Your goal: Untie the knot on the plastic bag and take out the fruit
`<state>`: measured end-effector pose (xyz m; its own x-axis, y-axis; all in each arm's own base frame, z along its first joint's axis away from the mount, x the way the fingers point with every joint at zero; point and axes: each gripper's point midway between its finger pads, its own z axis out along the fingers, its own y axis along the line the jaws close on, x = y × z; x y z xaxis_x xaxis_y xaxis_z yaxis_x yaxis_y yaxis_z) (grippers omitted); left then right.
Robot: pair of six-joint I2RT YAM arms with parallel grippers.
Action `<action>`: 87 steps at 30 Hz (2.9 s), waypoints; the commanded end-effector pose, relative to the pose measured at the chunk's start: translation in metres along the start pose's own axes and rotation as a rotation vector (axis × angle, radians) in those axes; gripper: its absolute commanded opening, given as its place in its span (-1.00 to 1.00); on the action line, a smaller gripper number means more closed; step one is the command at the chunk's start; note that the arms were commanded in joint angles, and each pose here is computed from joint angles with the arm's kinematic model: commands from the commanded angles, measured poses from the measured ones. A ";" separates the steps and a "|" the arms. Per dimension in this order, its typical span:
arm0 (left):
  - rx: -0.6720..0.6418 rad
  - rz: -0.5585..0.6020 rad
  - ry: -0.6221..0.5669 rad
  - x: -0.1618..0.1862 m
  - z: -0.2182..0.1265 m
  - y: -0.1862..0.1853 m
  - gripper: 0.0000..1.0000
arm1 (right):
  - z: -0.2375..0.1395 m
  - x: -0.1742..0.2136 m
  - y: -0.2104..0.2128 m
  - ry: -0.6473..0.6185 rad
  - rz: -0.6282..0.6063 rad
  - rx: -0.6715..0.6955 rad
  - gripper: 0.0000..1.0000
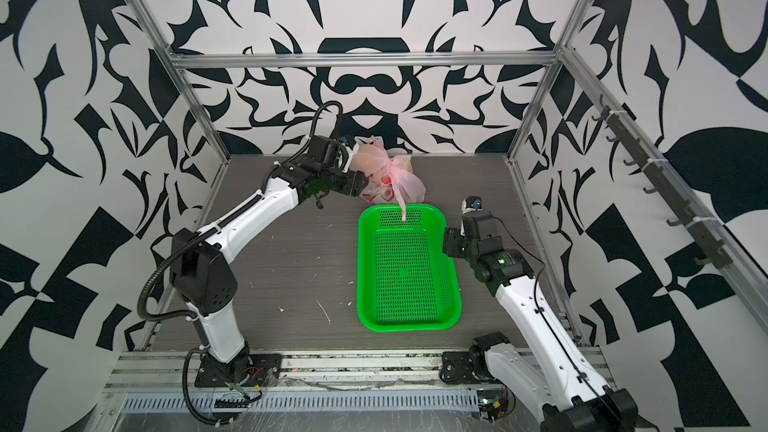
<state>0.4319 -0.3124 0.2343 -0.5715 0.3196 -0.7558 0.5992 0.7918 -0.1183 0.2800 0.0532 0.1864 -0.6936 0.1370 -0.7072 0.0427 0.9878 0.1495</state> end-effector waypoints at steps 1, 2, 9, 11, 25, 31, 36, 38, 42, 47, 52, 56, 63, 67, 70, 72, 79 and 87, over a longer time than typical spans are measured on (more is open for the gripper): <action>0.035 0.331 0.030 0.011 0.027 -0.003 0.67 | -0.009 -0.022 0.005 -0.072 -0.009 -0.004 0.39; 0.028 0.367 0.009 0.007 0.033 -0.002 0.80 | -0.009 -0.021 0.005 -0.072 -0.011 -0.004 0.39; 0.010 0.545 -0.070 -0.010 0.077 0.002 0.95 | -0.013 -0.015 0.001 -0.062 -0.028 0.009 0.40; -0.002 0.567 -0.102 -0.015 0.085 0.004 0.94 | -0.015 -0.014 -0.001 -0.064 -0.030 0.015 0.41; -0.086 0.839 -0.276 -0.039 0.110 -0.003 0.77 | -0.007 -0.007 -0.001 -0.045 -0.017 0.015 0.40; -0.009 0.984 -0.357 -0.030 0.117 -0.021 0.77 | -0.004 -0.007 -0.002 -0.037 -0.019 0.021 0.40; 0.000 1.003 -0.335 -0.032 0.132 -0.020 0.76 | -0.004 -0.006 -0.003 -0.039 -0.018 0.025 0.40; 0.011 1.008 -0.337 -0.033 0.136 -0.022 0.74 | -0.004 -0.005 -0.004 -0.039 -0.018 0.027 0.40; 0.012 1.012 -0.339 -0.034 0.145 -0.022 0.72 | -0.004 -0.001 -0.006 -0.035 -0.017 0.038 0.40; -0.004 1.010 -0.347 -0.034 0.150 -0.019 0.53 | -0.005 0.000 -0.009 -0.043 -0.013 0.050 0.40; -0.045 1.003 -0.387 -0.038 0.147 -0.017 0.43 | -0.003 0.000 -0.009 -0.045 -0.010 0.051 0.40; -0.065 0.998 -0.409 -0.040 0.145 -0.016 0.33 | -0.004 -0.002 -0.009 -0.052 -0.007 0.049 0.39; -0.078 0.990 -0.425 -0.036 0.144 -0.016 0.07 | -0.005 -0.003 -0.009 -0.059 -0.002 0.048 0.38; -0.101 0.981 -0.434 -0.035 0.141 -0.013 -0.30 | -0.005 -0.003 -0.009 -0.060 0.001 0.047 0.38; -0.133 0.979 -0.441 -0.036 0.139 -0.009 -0.57 | -0.006 -0.004 -0.008 -0.063 0.003 0.044 0.37; -0.157 0.979 -0.443 -0.037 0.139 -0.005 -0.64 | -0.006 -0.004 -0.008 -0.064 0.003 0.044 0.37; -0.347 0.948 -0.466 -0.046 0.128 0.023 -1.00 | -0.005 -0.003 -0.008 -0.063 0.003 0.041 0.37; -0.548 0.885 -0.408 -0.039 0.093 0.064 -1.00 | 0.000 -0.007 -0.001 -0.066 0.003 0.017 0.35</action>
<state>0.5372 -0.3552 0.1542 0.2676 0.7492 -0.6059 0.4551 0.4560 0.7648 0.2769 0.0466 0.1837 -0.6745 0.1314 -0.7265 0.0644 0.9907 0.1194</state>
